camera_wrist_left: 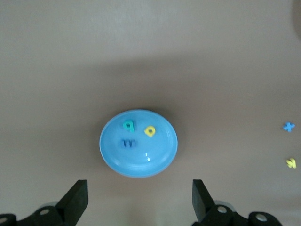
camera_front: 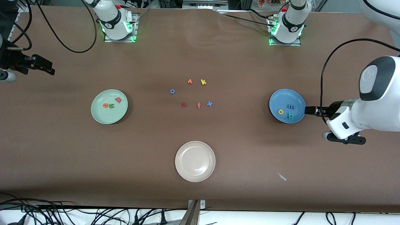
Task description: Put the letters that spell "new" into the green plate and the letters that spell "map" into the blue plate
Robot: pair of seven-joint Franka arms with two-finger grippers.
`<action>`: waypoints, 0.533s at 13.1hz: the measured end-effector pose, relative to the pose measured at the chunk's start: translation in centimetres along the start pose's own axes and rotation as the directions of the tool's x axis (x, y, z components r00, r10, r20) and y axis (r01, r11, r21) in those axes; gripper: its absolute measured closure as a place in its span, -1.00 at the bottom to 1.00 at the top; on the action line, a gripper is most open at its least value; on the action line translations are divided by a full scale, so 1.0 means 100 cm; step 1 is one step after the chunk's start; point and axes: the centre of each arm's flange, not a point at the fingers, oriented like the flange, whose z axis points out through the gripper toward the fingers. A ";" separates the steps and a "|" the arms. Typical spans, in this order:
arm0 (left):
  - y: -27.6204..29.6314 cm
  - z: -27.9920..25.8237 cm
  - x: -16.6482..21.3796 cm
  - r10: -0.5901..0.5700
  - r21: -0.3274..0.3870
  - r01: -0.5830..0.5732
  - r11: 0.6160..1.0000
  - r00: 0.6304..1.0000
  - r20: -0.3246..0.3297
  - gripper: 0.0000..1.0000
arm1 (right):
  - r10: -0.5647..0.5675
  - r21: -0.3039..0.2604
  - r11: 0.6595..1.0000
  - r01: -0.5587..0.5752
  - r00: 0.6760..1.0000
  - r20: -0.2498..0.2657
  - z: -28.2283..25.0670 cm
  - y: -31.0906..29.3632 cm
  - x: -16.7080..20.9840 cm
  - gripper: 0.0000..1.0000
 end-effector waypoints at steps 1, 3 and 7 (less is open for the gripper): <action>0.000 0.005 -0.003 0.006 0.006 -0.006 1.000 1.000 -0.028 -0.96 | 0.000 0.000 1.000 0.000 1.000 0.000 0.000 0.000 0.000 -1.00; 0.001 0.014 -0.010 0.010 0.016 -0.009 1.000 0.997 -0.074 -0.97 | 0.000 0.000 1.000 0.000 1.000 0.000 0.000 0.000 0.000 -1.00; -0.009 0.014 -0.017 -0.008 0.021 0.010 1.000 0.995 -0.103 -1.00 | 0.000 0.000 1.000 0.000 1.000 0.000 0.000 0.000 0.000 -1.00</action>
